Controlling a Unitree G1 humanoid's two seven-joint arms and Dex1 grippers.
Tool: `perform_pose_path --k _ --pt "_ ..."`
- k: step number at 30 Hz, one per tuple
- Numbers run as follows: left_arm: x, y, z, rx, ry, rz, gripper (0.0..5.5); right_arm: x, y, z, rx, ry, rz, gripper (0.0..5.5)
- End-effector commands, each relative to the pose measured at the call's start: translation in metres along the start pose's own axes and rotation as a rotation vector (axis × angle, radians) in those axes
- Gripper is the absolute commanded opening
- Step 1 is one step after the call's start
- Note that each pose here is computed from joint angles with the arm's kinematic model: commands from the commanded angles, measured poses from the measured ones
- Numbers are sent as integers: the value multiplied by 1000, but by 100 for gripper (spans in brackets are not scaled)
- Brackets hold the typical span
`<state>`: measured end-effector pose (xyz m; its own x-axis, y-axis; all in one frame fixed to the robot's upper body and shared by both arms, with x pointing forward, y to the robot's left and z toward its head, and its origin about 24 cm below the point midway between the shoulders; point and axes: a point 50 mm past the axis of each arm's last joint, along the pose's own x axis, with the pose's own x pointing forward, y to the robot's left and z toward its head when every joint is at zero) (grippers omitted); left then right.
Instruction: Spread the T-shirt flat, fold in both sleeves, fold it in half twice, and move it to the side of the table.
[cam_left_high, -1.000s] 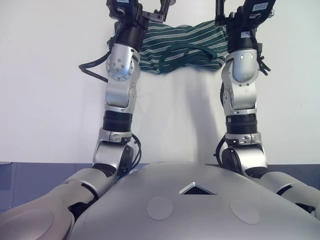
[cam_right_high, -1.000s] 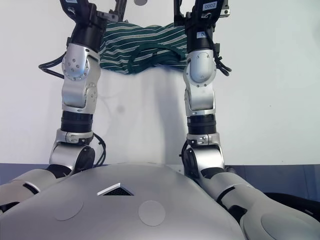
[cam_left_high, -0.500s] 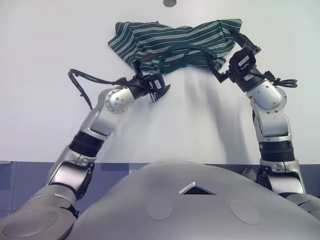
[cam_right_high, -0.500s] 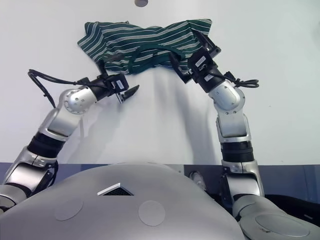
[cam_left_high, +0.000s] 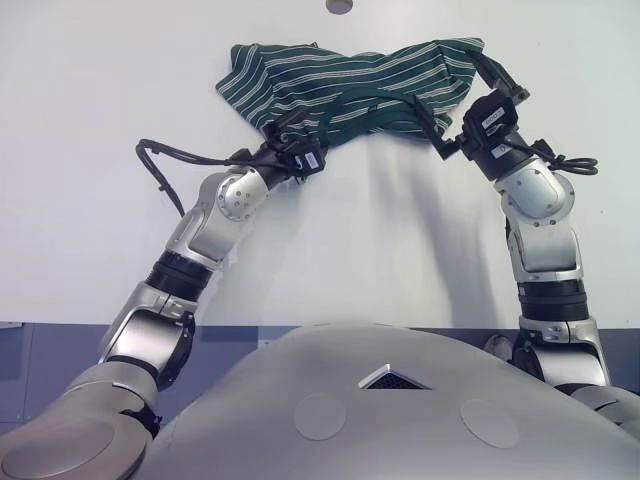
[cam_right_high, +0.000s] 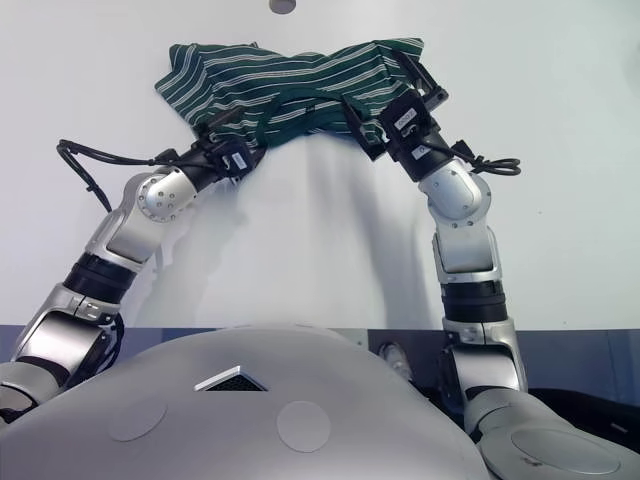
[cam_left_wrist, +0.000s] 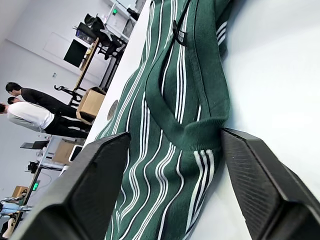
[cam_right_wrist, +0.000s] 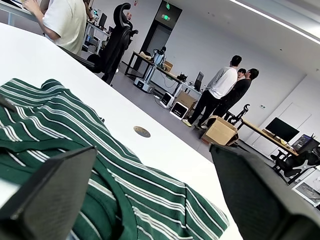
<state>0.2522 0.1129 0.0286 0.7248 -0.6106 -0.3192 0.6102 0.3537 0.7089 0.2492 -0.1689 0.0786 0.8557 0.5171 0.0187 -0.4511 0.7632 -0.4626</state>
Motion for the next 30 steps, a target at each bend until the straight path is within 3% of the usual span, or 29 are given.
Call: perform_pose_path --k 1,8,15,18,25,30 --pt "1 -10 -3 -9 32 -53 259 4 -2 2 -19 -12 -9 421" --pt "0 -4 -16 -35 135 -35 115 4 -6 3 -23 -19 -33 421" --pt "1 3 -9 -91 97 4 2 1 -16 -9 -71 21 -41 421" --pt "-1 8 -6 -113 70 38 2 -2 -21 -15 -135 39 -21 421" --pt "-23 54 33 -109 -150 197 2 0 0 -38 -345 116 241 421" --pt "-21 57 42 -113 -182 204 2 18 1 -41 -402 108 205 421"
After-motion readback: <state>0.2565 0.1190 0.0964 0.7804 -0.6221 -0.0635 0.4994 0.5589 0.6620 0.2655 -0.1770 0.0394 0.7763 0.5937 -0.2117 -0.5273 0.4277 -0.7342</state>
